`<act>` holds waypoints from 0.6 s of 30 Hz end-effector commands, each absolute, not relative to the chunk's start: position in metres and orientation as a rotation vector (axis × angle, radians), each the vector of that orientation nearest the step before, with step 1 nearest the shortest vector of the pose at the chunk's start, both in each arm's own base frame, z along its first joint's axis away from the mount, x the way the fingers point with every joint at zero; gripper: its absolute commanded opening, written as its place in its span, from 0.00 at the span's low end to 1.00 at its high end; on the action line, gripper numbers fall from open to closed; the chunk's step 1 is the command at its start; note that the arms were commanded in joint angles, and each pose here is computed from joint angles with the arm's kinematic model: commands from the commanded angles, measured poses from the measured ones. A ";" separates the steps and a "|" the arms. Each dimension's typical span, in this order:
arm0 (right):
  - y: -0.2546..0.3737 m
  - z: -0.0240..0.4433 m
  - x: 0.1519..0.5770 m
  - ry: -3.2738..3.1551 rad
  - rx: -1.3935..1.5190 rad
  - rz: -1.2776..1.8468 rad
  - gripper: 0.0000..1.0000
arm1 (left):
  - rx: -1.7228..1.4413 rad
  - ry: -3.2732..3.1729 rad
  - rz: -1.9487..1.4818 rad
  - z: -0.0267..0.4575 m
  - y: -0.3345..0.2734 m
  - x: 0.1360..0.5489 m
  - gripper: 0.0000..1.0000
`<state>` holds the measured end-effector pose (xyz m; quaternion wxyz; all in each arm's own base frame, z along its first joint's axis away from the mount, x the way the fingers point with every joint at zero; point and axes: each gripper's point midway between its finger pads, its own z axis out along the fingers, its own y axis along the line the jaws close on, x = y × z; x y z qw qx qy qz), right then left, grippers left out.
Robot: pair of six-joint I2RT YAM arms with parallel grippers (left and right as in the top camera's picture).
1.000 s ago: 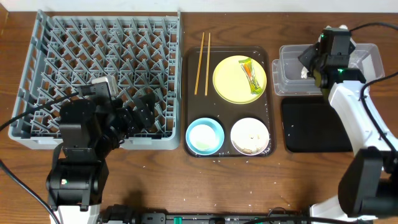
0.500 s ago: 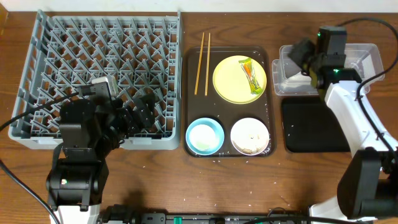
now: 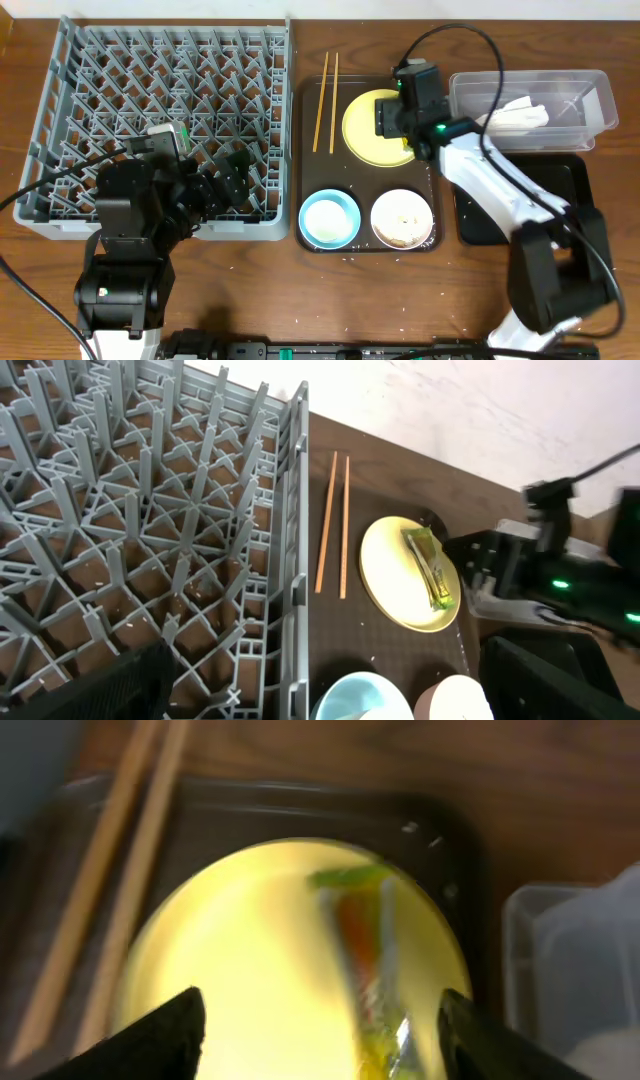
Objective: Sort waste into correct bins and load items into the dishwasher
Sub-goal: 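Reach the right gripper back to the green snack wrapper, then carry the green wrapper with the right gripper into the clear bin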
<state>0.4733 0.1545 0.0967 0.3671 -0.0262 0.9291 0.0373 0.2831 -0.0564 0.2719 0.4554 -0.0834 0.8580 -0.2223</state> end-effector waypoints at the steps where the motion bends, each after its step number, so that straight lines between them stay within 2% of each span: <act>1: 0.129 0.057 0.487 2.397 -0.039 -0.088 0.69 | -0.203 2.096 -0.568 0.281 -0.058 0.282 0.97; 4: 0.134 0.031 0.491 2.417 -0.110 -0.080 0.66 | -0.203 2.096 -0.568 0.281 -0.058 0.282 0.97; 10: 0.138 0.001 0.485 2.473 -0.173 -0.094 0.43 | -0.203 2.096 -0.568 0.281 -0.058 0.282 0.97; 12: 0.138 -0.003 0.481 2.492 -0.176 -0.099 0.12 | -0.203 2.096 -0.568 0.281 -0.058 0.282 0.97; 13: 0.138 -0.002 0.481 2.493 -0.175 -0.098 0.01 | -0.203 2.096 -0.568 0.281 -0.058 0.282 0.97; 14: 0.139 0.002 0.480 2.494 -0.173 -0.087 0.01 | -0.203 2.096 -0.568 0.281 -0.058 0.282 0.97; 18: 0.148 0.067 0.473 2.456 -0.014 0.133 0.01 | -0.203 2.096 -0.568 0.281 -0.058 0.282 0.98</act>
